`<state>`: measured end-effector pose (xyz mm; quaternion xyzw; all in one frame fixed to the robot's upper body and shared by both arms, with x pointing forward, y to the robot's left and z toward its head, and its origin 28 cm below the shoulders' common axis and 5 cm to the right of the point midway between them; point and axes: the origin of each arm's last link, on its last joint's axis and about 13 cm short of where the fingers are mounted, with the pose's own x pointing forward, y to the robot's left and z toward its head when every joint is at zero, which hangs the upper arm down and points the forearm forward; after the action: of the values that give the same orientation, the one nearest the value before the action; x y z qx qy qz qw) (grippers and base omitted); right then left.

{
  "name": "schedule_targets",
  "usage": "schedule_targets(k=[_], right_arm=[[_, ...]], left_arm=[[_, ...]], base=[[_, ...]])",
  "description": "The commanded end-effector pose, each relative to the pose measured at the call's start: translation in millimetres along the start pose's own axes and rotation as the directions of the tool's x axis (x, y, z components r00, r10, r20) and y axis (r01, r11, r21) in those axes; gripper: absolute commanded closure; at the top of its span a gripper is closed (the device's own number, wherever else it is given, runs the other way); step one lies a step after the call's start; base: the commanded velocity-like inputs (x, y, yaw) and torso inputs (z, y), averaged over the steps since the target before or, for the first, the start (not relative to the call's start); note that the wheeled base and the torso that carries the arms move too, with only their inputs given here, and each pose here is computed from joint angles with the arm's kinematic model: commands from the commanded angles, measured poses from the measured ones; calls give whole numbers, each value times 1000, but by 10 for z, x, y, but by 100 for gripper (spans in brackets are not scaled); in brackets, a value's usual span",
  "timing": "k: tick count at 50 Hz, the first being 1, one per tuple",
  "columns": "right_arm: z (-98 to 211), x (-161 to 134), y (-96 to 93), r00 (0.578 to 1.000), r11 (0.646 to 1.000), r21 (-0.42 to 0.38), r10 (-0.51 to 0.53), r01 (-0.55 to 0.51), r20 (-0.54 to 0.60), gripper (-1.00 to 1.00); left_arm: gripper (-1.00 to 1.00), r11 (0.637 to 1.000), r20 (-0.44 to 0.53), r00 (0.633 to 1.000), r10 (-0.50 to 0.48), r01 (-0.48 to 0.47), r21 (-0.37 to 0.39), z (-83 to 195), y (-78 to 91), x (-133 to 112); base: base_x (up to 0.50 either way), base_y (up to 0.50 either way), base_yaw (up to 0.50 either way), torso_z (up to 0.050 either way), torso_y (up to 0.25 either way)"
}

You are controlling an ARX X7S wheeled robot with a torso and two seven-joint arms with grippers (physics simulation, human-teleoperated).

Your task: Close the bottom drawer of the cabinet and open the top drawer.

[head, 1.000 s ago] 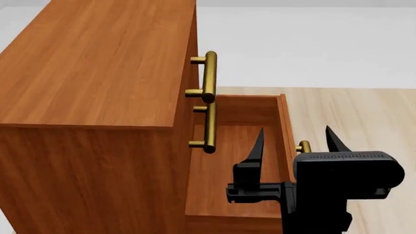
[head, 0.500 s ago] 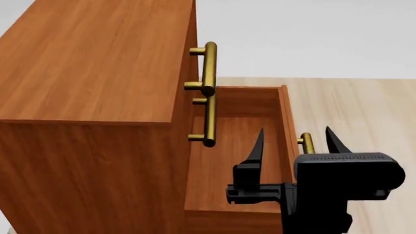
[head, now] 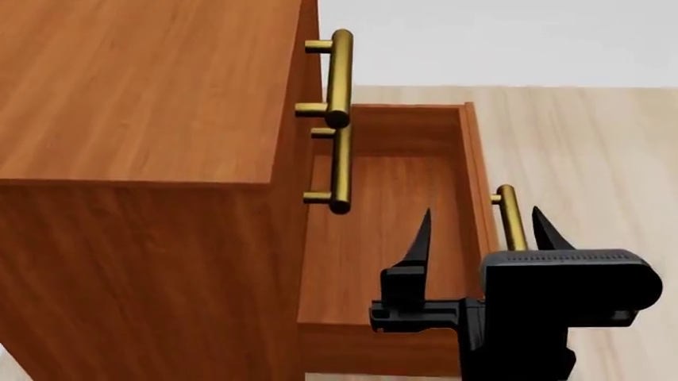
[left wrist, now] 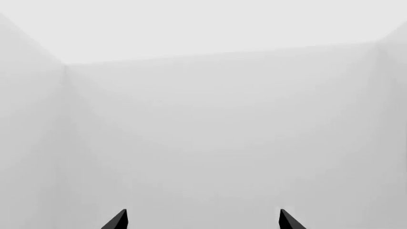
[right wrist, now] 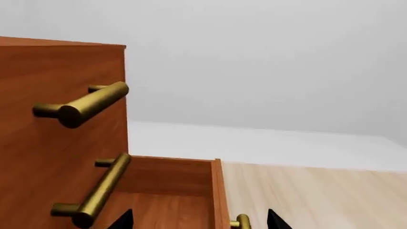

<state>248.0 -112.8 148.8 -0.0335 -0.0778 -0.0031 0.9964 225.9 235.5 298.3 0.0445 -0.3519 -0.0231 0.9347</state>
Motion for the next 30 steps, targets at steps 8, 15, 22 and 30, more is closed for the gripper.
schedule_targets(k=[8,15,22,30], right_arm=[[4,2,5,1000,1000,0,2,-2,1,-100],[14,4,13,1000,1000,-2,4,-4,2,-100],[83,30,25,1000,1000,-14,-1,1,5,-100],[182,127,-9,995,995,-34,-91,90,-46,-100]], left_arm=[[-100,1000,-4,1000,-2,2,6,-3,-2,3],[-100,1000,-5,1000,-1,1,4,-10,0,-2],[-100,1000,-6,1000,2,-2,-4,-15,8,-16],[-100,1000,-5,1000,12,-12,-11,-15,19,-27]], base=[[0,0,0,0,-102],[0,0,0,0,-102],[0,0,0,0,-83],[0,0,0,0,0]])
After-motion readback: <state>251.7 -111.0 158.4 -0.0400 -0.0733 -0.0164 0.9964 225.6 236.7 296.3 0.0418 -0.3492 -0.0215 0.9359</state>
